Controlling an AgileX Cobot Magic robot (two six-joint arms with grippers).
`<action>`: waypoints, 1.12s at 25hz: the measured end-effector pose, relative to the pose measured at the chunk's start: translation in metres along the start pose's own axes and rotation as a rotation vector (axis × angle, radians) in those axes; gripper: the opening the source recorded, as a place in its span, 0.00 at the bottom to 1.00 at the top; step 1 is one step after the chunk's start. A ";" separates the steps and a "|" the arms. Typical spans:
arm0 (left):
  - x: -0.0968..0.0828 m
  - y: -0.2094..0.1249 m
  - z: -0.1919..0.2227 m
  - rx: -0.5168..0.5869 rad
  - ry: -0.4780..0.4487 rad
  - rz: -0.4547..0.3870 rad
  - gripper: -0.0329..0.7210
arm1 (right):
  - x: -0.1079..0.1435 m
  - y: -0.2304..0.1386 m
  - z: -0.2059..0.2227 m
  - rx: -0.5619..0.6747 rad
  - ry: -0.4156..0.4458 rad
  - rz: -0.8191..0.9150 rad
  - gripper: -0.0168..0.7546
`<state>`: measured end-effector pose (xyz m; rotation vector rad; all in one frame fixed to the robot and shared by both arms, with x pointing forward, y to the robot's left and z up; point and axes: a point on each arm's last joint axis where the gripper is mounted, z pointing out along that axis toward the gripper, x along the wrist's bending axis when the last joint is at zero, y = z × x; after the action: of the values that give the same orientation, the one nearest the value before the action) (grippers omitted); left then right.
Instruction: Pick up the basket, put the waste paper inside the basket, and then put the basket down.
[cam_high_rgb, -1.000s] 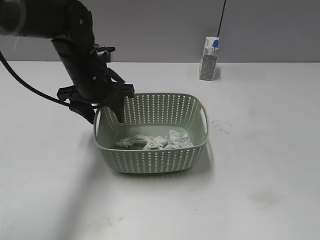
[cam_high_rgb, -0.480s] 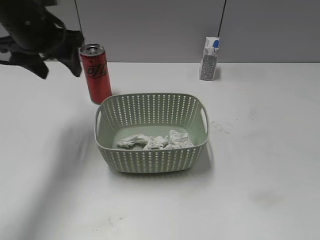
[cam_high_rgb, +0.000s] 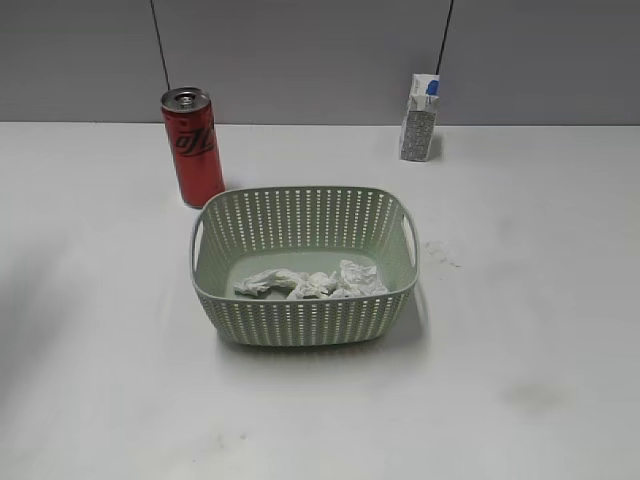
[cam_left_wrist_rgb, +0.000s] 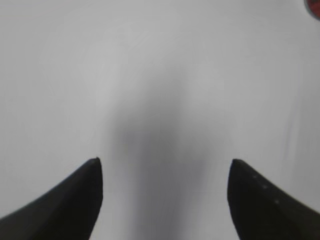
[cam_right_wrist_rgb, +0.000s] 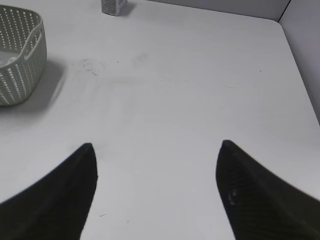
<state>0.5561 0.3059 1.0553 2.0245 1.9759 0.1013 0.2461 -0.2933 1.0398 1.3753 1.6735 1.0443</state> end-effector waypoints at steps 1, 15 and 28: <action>0.000 -0.007 -0.006 -0.026 0.005 -0.001 0.83 | 0.000 0.000 0.000 0.000 0.000 0.000 0.75; -0.029 -0.159 -0.058 -0.308 0.024 0.109 0.83 | 0.000 0.000 0.000 0.000 0.000 0.003 0.75; -0.028 -0.267 -0.072 -0.585 0.089 0.186 0.83 | -0.003 -0.001 0.000 0.005 -0.034 -0.018 0.75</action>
<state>0.2790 0.2911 1.0569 1.8149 1.5491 0.7299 0.2467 -0.2963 1.0390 1.3712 1.6626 1.0016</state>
